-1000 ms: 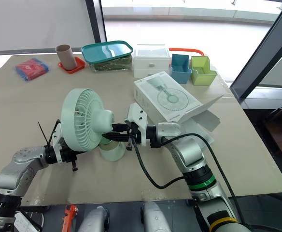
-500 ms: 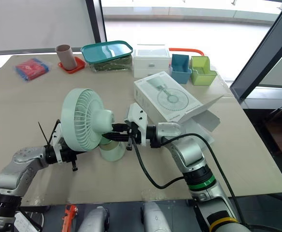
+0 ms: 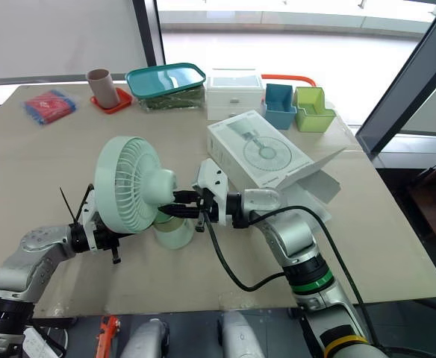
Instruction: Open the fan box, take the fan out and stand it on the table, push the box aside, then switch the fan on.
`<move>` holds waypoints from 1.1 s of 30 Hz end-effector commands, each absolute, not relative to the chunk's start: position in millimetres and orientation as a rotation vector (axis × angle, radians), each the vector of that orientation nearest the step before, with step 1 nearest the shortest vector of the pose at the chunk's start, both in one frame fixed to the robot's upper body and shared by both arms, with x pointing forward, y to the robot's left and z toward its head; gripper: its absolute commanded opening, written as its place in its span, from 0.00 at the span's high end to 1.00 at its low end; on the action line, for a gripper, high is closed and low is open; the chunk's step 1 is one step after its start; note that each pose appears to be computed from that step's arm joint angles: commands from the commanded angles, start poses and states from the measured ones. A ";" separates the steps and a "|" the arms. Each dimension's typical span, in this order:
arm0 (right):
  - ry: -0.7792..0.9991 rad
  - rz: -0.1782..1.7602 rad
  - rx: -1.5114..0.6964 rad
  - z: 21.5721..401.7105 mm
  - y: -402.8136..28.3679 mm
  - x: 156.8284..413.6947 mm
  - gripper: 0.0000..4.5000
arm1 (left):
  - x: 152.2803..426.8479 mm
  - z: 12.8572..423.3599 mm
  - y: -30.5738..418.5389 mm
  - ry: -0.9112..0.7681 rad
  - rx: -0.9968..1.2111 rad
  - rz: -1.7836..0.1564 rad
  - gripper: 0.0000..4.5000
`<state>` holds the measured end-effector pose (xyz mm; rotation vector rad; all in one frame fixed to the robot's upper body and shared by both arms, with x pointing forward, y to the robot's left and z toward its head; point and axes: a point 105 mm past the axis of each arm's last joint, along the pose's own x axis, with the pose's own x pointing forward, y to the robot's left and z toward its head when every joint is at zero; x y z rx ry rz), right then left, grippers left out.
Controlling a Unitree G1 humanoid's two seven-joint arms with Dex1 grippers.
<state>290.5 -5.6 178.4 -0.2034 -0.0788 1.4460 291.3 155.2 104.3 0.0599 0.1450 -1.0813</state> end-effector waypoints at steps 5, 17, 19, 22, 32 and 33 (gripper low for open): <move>-0.113 1.473 -0.219 184.6 0.9 283.6 0.92 | 288.7 113.4 139.6 0.104 0.079 -1.158 1.00; -0.109 1.473 -0.221 183.7 1.0 285.1 0.92 | 289.1 113.0 140.7 0.102 0.082 -1.153 1.00; -0.107 1.466 -0.219 183.5 0.4 286.8 0.92 | 288.9 113.3 141.6 0.101 0.085 -1.149 1.00; -0.107 1.440 -0.211 184.7 -2.1 292.6 0.92 | 287.5 115.9 153.2 0.101 0.094 -1.115 1.00; -0.089 1.422 -0.189 181.2 -8.8 300.4 0.41 | 282.0 138.0 194.7 0.068 0.130 -0.977 1.00; -0.087 1.420 -0.190 180.4 -8.7 301.1 0.33 | 281.6 140.4 196.2 0.064 0.134 -0.972 1.00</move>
